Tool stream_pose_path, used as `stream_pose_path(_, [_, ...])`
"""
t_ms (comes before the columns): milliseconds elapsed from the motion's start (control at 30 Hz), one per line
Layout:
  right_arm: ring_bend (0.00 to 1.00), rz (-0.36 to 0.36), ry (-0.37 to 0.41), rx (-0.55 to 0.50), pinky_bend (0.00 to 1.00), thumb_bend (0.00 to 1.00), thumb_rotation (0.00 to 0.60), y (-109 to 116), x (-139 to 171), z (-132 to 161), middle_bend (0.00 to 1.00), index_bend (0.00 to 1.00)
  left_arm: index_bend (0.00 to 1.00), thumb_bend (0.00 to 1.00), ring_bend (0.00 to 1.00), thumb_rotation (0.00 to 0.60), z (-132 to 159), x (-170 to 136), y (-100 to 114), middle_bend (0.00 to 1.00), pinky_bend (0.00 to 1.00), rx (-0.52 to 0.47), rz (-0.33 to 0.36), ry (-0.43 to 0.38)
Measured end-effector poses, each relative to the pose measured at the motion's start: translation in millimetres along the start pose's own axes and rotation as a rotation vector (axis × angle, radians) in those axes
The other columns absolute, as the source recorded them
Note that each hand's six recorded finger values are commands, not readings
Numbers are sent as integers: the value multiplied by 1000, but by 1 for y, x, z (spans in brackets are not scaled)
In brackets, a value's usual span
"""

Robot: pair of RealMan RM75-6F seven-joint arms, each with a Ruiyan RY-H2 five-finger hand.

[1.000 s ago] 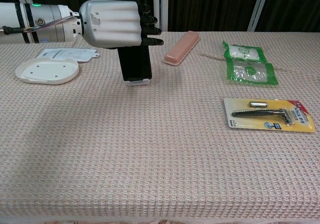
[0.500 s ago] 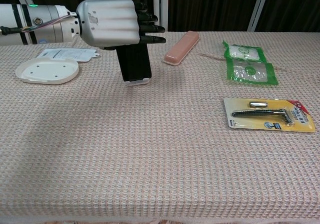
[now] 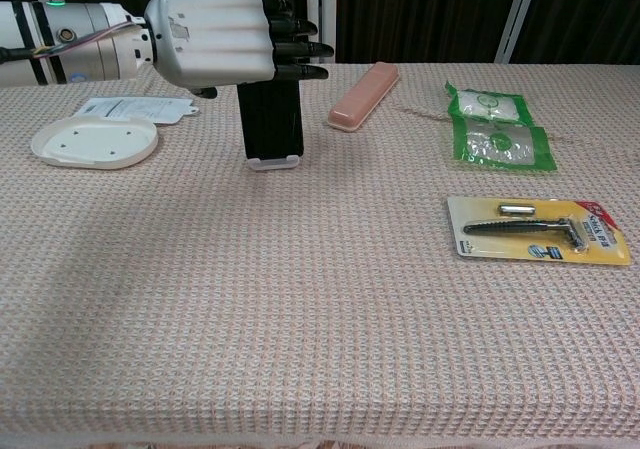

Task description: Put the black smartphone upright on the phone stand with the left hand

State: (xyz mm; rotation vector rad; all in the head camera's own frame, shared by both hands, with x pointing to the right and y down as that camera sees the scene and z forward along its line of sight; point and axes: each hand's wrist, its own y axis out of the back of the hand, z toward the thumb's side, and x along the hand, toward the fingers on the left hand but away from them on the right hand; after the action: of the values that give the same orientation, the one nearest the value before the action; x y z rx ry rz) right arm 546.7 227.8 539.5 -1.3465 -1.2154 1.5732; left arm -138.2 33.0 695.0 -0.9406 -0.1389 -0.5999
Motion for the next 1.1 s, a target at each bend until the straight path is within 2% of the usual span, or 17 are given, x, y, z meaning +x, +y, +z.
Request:
stream_pose_path(167, [0,-8,4,-2,0,224,600,3,0,1,0,0,12,78,63,600,-5,-7,4,9,205,-30,6,27])
stream_pose_path(267, [0,-17,5,-6,0,223,600,6,1,1,0,0,12,59,64,600,-11,-20,7,15,205,-79,8,80])
stream_pose_path(367, [0,-21,5,-10,0,223,600,8,2,-1,0,0,14,46,64,600,-21,-42,12,39,205,-167,11,176])
stream_pose_path(433, [0,-23,5,-11,0,223,600,8,2,-2,0,0,16,42,65,599,-30,-64,17,55,205,-252,17,272])
stream_pose_path(500, [0,-22,6,-9,0,223,600,8,2,-3,0,0,20,36,65,549,-37,-94,21,59,205,-354,12,387])
stream_pose_path(567, [0,-18,11,-8,0,221,600,7,2,-3,0,0,23,34,65,448,-40,-125,22,59,205,-453,-11,493])
stream_pose_path(667, [0,-6,25,-8,0,221,600,3,3,-1,0,0,28,34,65,298,-37,-184,19,60,205,-627,-84,669])
stream_pose_path(733, [0,13,39,-4,0,221,600,-2,4,2,0,0,32,33,65,239,-28,-227,14,60,205,-733,-157,780])
stream_pose_path(800, [0,33,53,1,0,221,600,-6,5,5,0,0,34,33,65,211,-14,-267,8,60,205,-821,-226,866])
stream_pose_path(900, [0,58,73,8,0,225,600,-12,7,9,0,0,36,34,65,191,7,-309,4,50,205,-919,-295,944])
stream_pose_path(1000, [0,74,90,13,0,228,600,-16,7,15,0,0,36,33,65,175,24,-339,0,43,205,-971,-346,978])
stream_pose_path(1100, [0,78,101,15,0,230,600,-19,7,20,0,0,36,34,65,174,34,-354,-3,42,205,-978,-369,968])
